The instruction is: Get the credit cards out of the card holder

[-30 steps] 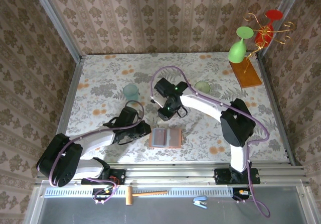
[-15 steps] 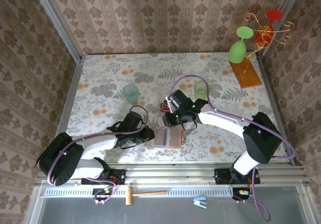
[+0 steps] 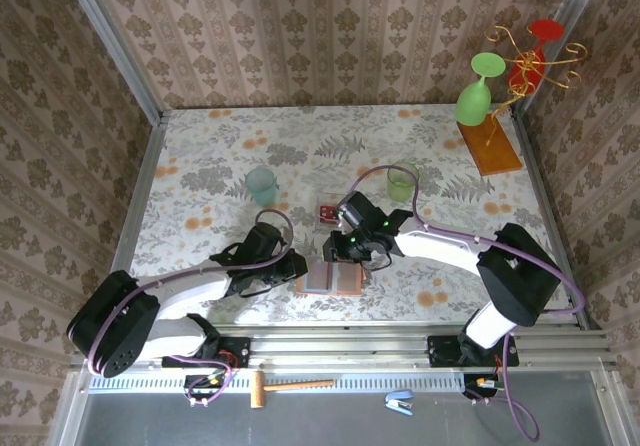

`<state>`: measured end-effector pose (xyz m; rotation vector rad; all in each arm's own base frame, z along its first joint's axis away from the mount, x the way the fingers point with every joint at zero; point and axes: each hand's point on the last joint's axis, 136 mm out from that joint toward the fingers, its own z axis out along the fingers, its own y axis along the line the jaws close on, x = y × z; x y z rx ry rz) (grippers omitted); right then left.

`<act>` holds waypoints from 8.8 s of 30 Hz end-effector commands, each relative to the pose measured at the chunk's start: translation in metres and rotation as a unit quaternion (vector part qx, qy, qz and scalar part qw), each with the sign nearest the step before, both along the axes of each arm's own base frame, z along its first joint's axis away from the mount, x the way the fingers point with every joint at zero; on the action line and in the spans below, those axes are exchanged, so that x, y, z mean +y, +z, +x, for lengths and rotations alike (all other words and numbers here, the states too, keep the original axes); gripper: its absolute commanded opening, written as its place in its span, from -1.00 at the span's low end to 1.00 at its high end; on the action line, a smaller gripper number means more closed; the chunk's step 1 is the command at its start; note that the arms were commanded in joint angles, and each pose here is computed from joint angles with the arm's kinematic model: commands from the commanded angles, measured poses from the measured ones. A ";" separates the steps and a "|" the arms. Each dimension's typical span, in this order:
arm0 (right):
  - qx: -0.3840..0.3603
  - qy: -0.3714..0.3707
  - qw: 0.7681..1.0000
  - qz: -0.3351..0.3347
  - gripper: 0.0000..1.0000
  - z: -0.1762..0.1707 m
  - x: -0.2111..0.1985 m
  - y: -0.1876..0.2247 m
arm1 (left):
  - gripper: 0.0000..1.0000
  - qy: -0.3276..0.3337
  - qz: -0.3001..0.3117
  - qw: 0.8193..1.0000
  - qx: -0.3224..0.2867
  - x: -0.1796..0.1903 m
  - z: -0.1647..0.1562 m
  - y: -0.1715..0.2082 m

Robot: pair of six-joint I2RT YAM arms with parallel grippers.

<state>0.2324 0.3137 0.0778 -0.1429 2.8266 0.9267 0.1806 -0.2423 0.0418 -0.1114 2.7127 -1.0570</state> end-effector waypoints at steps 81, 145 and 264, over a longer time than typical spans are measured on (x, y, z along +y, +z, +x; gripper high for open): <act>0.089 -0.032 0.995 -0.039 -0.35 -0.018 -0.011 -0.052 | -0.72 -0.004 0.027 0.999 0.030 0.016 -0.023 -0.027; 0.048 -0.049 0.998 0.000 -0.37 -0.008 -0.021 -0.005 | -0.60 -0.042 -0.081 0.996 0.017 -0.050 0.006 0.031; 0.120 -0.024 0.992 -0.010 -0.55 -0.013 0.009 -0.050 | -0.71 0.001 -0.055 0.998 0.021 -0.011 -0.007 -0.009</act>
